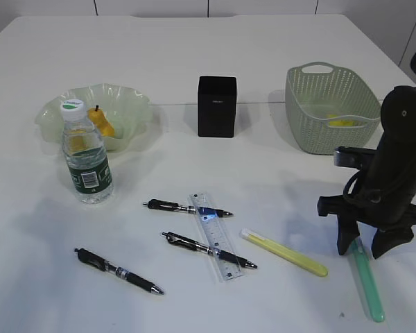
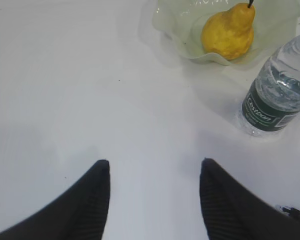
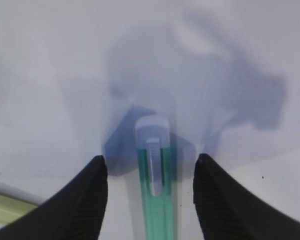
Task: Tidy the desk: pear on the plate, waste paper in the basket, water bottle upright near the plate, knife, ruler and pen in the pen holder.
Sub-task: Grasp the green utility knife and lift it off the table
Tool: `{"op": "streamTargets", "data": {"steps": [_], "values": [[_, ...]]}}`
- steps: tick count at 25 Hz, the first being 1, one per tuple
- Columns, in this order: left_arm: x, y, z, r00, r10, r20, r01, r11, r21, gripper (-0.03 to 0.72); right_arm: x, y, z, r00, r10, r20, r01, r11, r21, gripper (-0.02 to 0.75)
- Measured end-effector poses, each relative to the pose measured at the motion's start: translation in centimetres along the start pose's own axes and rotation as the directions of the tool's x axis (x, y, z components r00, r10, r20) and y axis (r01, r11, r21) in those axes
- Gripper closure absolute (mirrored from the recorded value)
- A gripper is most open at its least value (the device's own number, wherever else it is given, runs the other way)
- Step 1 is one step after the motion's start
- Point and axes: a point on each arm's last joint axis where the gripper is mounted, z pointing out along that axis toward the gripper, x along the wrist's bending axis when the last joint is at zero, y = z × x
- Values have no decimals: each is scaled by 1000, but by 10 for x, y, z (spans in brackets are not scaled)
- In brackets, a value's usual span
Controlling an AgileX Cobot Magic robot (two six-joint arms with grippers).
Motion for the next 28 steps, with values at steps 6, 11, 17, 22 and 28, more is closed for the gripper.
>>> {"op": "streamTargets", "data": {"steps": [6,11,17,22,28], "values": [[0,0,0,1000,0,0,0,1000,0,286,0,0,0,1000,0,-1,0,1000,-5,331],[0,0,0,1000,0,0,0,1000,0,286,1,2,0,1000,0,-6,0,1000,-24,331],[0,0,0,1000,0,0,0,1000,0,286,1,4,0,1000,0,-11,0,999,-41,331],[0,0,0,1000,0,0,0,1000,2,286,0,4,0,1000,-8,-4,8,999,-47,331],[0,0,0,1000,0,0,0,1000,2,286,-2,4,0,999,-33,28,34,999,-41,331]]}}
